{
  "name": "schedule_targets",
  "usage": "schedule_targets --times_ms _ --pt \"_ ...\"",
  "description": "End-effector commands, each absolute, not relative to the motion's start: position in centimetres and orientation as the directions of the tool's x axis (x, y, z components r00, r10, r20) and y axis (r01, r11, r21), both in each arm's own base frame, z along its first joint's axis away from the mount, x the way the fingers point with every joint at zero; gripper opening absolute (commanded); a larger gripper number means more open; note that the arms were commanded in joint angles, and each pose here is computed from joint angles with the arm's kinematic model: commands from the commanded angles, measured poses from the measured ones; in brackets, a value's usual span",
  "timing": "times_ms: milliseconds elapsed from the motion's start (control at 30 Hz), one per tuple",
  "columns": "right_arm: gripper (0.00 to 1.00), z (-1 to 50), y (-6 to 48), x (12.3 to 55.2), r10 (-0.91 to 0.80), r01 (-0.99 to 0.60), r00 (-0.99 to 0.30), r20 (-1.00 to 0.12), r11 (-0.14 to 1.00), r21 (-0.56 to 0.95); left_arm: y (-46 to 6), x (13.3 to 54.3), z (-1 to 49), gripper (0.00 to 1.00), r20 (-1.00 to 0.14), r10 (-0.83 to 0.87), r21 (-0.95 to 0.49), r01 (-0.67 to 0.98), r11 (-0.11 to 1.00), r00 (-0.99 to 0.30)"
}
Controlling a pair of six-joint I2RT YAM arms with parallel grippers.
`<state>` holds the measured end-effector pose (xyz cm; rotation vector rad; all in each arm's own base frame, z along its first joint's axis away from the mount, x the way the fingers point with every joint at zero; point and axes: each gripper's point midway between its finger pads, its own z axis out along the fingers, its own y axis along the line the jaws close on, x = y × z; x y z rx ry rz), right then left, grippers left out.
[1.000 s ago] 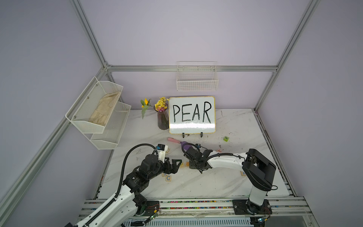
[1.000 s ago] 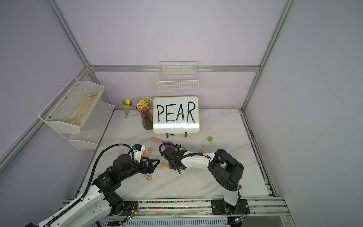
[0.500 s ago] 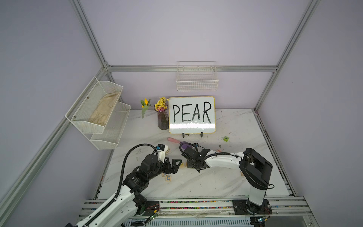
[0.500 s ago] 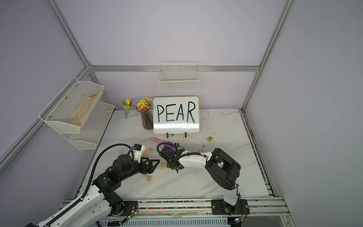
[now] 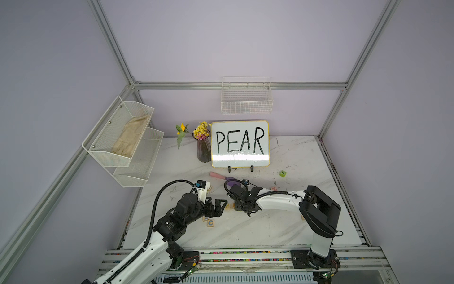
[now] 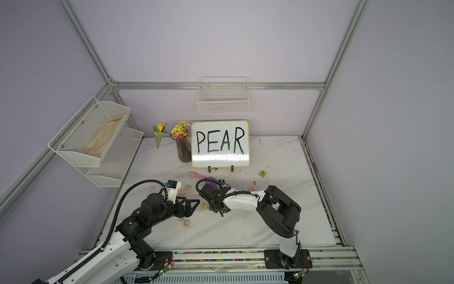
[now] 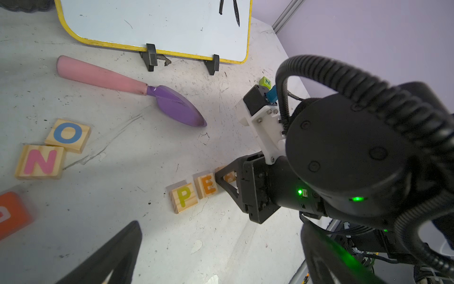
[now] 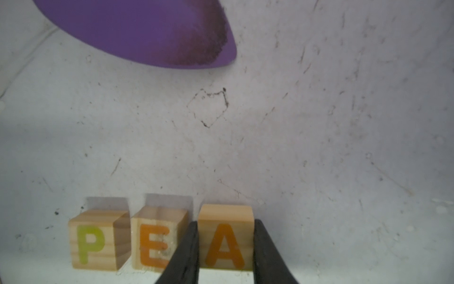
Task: Spell the uppercase word “pear” with letter blocks
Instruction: Place the letter block at the center of the board.
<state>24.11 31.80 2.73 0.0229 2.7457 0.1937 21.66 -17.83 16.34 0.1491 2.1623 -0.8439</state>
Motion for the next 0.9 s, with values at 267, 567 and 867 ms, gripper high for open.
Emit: schedule_targets --times_ms 267,567,867 --pt "0.31 1.39 30.57 22.45 -0.001 -0.022 -0.948 -0.319 0.998 0.062 -17.75 21.76 15.54 1.0 -0.716 -0.167 -0.522 0.36 0.773 -0.678" --pt "0.31 1.37 30.45 21.95 -0.008 -0.027 -0.95 -0.313 0.998 0.056 -17.81 21.79 15.42 1.0 -0.713 -0.166 -0.523 0.359 0.773 -0.681" --pt "0.32 0.94 30.56 21.88 -0.009 -0.027 -0.95 -0.311 0.998 0.053 -17.85 21.83 15.41 1.0 -0.714 -0.163 -0.521 0.361 0.773 -0.681"
